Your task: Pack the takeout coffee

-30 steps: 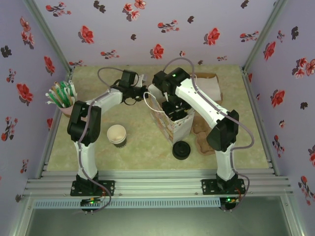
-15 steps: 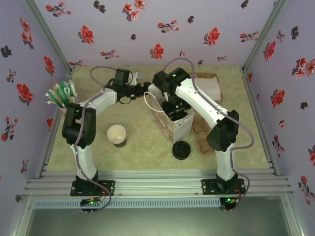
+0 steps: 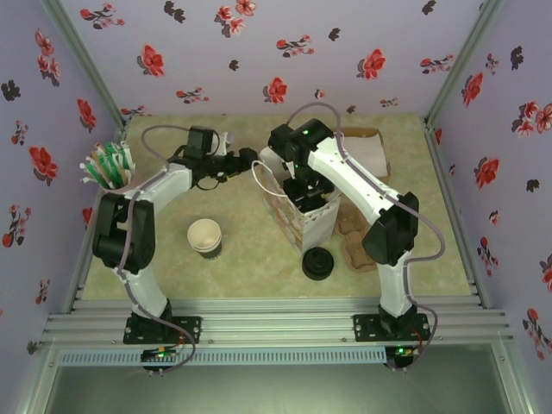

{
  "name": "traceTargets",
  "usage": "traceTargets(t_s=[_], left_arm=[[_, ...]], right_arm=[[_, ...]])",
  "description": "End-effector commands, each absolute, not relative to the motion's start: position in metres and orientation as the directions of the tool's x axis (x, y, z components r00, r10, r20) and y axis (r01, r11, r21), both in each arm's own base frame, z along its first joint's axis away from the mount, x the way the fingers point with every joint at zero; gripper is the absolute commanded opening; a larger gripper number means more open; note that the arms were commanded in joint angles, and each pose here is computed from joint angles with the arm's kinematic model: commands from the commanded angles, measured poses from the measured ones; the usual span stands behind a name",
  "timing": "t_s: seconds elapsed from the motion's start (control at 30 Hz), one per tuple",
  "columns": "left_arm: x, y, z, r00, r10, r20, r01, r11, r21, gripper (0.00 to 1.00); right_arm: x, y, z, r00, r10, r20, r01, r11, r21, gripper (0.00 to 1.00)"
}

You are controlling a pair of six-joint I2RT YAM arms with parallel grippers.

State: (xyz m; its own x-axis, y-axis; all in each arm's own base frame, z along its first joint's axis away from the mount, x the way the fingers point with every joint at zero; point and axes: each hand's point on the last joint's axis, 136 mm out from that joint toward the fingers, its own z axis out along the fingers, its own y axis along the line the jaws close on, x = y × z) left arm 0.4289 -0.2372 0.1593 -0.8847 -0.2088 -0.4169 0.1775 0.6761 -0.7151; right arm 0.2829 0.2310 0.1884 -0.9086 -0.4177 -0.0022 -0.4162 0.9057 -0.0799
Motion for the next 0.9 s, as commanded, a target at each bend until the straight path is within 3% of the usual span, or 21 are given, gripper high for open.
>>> traceTargets(t_s=[0.0,0.13,0.33,0.57,0.87], left_arm=[[0.425,-0.226,0.184,-0.854,-0.247,-0.457,0.184,0.679,-0.711,0.93],[0.410,-0.219,0.194,-0.847,-0.254,-0.467,0.181,0.688,-0.703,0.90],[0.379,-0.222,0.188,-0.861,-0.237,-0.449,0.180,0.684,-0.707,0.73],[0.347,-0.254,0.179,-0.886,-0.148,-0.440,0.227,0.689,-0.689,0.69],[0.346,-0.264,0.171,-0.888,-0.124,-0.442,0.239,0.698,-0.675,0.69]], right_arm=[[0.281,0.228,0.190,-0.904,-0.427,0.002,-0.426,0.902,-0.070,0.66],[0.280,0.228,0.190,-0.903,-0.429,-0.001,-0.428,0.901,-0.063,0.66],[0.282,0.230,0.188,-0.902,-0.432,0.002,-0.432,0.900,-0.058,0.66],[0.280,0.230,0.183,-0.902,-0.431,0.018,-0.431,0.900,-0.059,0.66],[0.279,0.227,0.184,-0.903,-0.430,0.023,-0.430,0.900,-0.069,0.66]])
